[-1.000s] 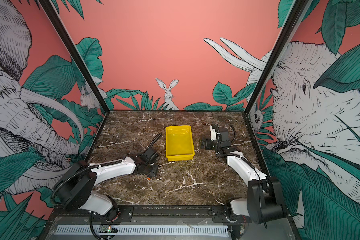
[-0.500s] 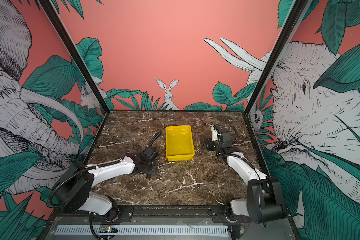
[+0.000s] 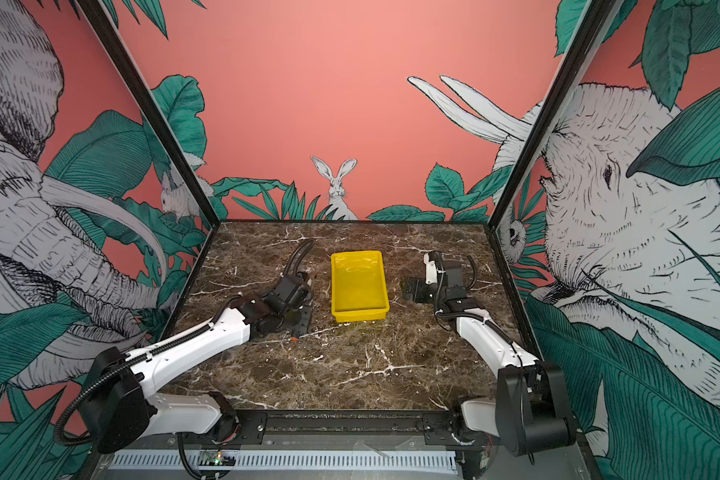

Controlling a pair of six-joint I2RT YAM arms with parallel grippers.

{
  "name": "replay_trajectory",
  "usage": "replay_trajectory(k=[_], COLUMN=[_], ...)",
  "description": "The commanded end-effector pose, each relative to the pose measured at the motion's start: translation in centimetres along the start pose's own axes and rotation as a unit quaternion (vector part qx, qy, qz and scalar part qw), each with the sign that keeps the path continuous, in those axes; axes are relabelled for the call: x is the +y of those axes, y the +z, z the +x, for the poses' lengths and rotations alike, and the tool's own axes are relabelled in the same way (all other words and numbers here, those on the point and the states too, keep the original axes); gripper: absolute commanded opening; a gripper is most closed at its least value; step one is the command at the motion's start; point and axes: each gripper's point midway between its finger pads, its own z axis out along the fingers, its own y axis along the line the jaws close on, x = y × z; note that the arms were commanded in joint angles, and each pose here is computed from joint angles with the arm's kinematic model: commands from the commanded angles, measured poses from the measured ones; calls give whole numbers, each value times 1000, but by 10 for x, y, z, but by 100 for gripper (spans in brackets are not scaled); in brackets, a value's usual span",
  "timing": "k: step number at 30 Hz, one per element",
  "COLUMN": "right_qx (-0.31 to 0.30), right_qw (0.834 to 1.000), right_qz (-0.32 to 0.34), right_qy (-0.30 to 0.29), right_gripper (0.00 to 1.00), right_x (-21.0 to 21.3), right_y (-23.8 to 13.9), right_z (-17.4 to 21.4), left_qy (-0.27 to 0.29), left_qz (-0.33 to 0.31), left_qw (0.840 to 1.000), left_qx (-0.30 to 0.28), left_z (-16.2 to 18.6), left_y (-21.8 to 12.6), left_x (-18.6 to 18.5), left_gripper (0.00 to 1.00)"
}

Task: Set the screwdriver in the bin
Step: 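Carry the screwdriver with the left gripper over the yellow bin and lower it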

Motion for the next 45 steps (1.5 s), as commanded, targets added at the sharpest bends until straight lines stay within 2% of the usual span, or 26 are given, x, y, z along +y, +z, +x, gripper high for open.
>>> replay_trajectory(k=[1, 8, 13, 25, 39, 45], right_qx=[-23, -31, -29, -15, -6, 2], right_qw=[1000, 1000, 1000, 1000, 1000, 1000], right_qz=[-10, -1, 11, 8, 11, 11], right_qy=[-2, -2, -3, 2, 3, 5], right_gripper=[99, 99, 99, 100, 99, 100], right_x=[5, 4, 0, -3, -9, -10], right_y=[-12, -26, -32, -18, -7, -2], right_z=[-11, -10, -7, -3, -1, 3], left_qy=[24, 73, 94, 90, 76, 69], left_qz=[18, 65, 96, 67, 31, 35], left_qw=[999, 994, 990, 993, 994, 995], left_qx=[-40, -56, -37, 29, 66, 70], left_z=[-45, -116, -130, -108, -92, -92], left_y=[-15, 15, 51, 138, 170, 173], left_x=[-17, -70, -103, -110, -103, -103], left_gripper=[0, 0, 0, 0, 0, 17])
